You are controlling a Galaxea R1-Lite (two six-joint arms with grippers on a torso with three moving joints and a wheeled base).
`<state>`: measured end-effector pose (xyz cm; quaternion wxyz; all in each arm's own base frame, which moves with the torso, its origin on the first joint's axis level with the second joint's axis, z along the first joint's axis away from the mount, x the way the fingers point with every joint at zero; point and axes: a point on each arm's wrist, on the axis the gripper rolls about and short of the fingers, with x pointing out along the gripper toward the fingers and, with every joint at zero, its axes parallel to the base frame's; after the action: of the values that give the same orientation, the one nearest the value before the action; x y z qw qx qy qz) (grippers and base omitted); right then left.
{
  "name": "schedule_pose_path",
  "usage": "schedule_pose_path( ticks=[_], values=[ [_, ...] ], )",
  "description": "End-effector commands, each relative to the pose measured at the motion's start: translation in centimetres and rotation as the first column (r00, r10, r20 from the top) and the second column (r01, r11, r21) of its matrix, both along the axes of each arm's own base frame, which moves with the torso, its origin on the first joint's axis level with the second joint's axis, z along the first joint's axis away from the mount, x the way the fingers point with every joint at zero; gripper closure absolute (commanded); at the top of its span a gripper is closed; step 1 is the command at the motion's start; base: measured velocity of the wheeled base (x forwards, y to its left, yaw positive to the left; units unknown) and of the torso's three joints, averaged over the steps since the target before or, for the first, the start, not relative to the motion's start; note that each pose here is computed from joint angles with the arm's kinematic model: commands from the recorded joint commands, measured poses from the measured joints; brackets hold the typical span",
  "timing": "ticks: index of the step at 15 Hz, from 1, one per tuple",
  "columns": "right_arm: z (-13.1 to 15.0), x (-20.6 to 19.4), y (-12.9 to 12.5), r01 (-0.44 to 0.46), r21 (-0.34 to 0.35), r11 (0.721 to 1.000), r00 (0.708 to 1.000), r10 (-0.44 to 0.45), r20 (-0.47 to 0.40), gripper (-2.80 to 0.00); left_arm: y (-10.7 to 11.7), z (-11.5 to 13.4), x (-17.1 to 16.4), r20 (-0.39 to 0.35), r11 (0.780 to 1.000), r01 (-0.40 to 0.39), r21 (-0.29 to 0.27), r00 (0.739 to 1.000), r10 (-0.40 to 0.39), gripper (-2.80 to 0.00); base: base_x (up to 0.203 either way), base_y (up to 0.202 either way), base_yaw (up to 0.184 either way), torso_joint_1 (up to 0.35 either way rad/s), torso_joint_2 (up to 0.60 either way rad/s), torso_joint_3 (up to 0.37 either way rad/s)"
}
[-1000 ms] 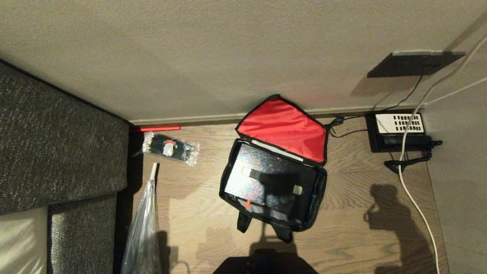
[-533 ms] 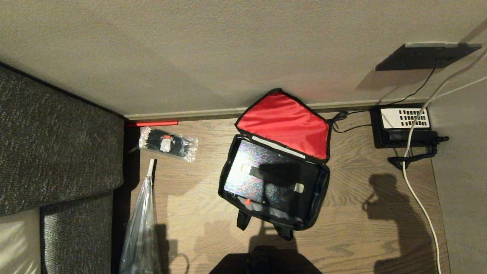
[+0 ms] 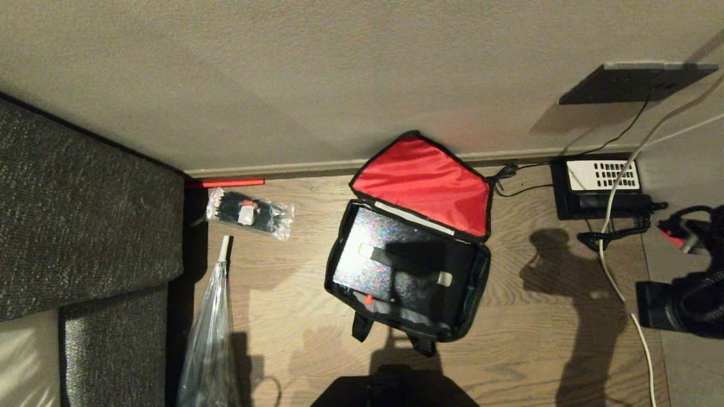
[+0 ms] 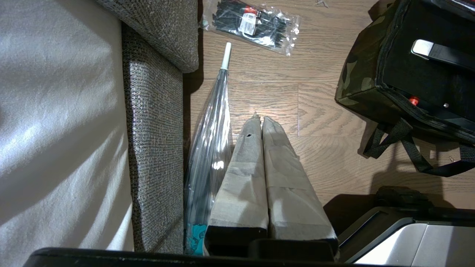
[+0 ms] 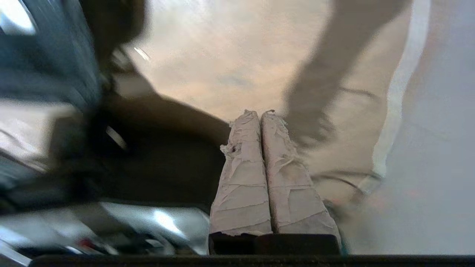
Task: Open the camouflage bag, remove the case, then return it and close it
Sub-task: Close the top of the storage box
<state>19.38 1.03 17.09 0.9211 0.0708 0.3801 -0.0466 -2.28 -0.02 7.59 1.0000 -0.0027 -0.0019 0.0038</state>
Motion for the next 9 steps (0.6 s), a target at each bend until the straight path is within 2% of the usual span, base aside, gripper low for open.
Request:
schedule_pose_path(
  ticks=[1,2,3,5,6,9],
  values=[
    [-3.7,6.1,1.5,-0.013,0.076,0.997,1.0,0.015,-0.027,0.0,0.0,0.0,0.0,-0.001,1.0,-0.001,-0.001,1.0,0.001,0.0,0.0,0.0,0.0,0.0,0.0,0.0],
    [-4.5,8.0,2.4,-0.012,0.135,0.991,1.0,0.011,0.007,0.0,0.0,0.0,0.0,-0.001,1.0,-0.002,-0.001,1.0,0.002,0.0,0.0,0.0,0.0,0.0,0.0,0.0],
    [-5.2,9.7,3.2,0.004,0.209,0.978,1.0,-0.01,0.026,-2.8,0.0,0.0,0.0,-0.001,1.0,-0.002,-0.001,1.0,0.002,0.0,0.0,0.0,0.0,0.0,0.0,0.0],
    [-6.2,13.2,4.8,0.018,0.331,0.943,0.996,-0.044,0.074,-2.8,0.0,0.0,0.0,-0.001,1.0,-0.002,-0.001,1.0,0.002,0.0,0.0,0.0,0.0,0.0,0.0,0.0],
    [-6.3,14.7,5.4,0.017,0.355,0.935,0.993,-0.056,0.1,-2.8,0.0,0.0,0.0,-0.001,1.0,0.0,-0.001,1.0,0.0,0.0,0.0,0.0,0.0,0.0,0.0,0.0],
    [-7.3,17.7,6.2,0.059,0.357,0.932,0.987,-0.108,0.117,-2.8,0.0,0.0,0.0,-0.001,1.0,0.0,-0.001,1.0,0.0,0.0,0.0,0.0,0.0,0.0,0.0,0.0]
  ],
)
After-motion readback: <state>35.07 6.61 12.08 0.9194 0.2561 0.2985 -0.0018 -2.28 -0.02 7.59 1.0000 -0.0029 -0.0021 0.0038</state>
